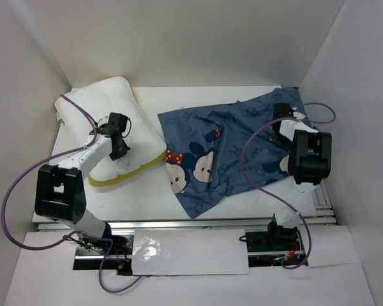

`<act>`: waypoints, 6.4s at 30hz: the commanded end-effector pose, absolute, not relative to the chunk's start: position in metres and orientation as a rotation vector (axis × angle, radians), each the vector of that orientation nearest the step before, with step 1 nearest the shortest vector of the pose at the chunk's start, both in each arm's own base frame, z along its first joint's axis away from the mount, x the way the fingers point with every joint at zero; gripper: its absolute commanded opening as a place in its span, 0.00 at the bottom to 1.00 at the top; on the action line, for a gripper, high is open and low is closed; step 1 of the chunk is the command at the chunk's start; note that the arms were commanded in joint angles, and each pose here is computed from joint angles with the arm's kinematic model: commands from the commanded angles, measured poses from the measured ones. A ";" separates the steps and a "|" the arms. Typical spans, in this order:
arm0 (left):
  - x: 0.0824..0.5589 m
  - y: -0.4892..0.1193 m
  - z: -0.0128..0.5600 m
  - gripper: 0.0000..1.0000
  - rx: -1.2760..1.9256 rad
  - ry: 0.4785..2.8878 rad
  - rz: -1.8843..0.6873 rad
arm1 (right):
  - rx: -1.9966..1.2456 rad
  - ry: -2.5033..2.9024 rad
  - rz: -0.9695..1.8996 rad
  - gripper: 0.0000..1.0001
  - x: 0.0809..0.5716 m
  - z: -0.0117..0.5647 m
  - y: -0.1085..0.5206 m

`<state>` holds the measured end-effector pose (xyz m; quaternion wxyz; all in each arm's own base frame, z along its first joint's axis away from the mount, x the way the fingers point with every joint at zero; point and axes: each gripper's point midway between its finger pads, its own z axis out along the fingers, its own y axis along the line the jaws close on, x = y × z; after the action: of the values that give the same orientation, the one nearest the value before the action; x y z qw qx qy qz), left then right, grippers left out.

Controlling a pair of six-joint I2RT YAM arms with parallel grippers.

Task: Put the pillow into the pillowcase

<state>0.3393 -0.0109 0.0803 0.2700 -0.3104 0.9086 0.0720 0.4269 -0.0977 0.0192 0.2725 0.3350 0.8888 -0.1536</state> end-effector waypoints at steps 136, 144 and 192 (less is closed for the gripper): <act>0.387 -0.074 0.197 1.00 -0.383 2.325 0.219 | -0.099 2.290 0.292 0.00 0.423 0.191 0.202; 0.257 -0.056 0.106 1.00 -0.572 2.568 0.472 | -0.112 2.317 0.293 0.00 0.423 0.179 0.196; 0.366 -0.059 0.193 0.00 -0.290 2.156 -0.424 | -0.156 2.243 0.346 0.00 0.427 0.199 0.196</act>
<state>0.3482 -0.0218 0.1194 0.3618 -0.1814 0.9090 -0.0998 0.4209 0.1927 0.1669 0.3741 -0.0568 0.9181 0.1182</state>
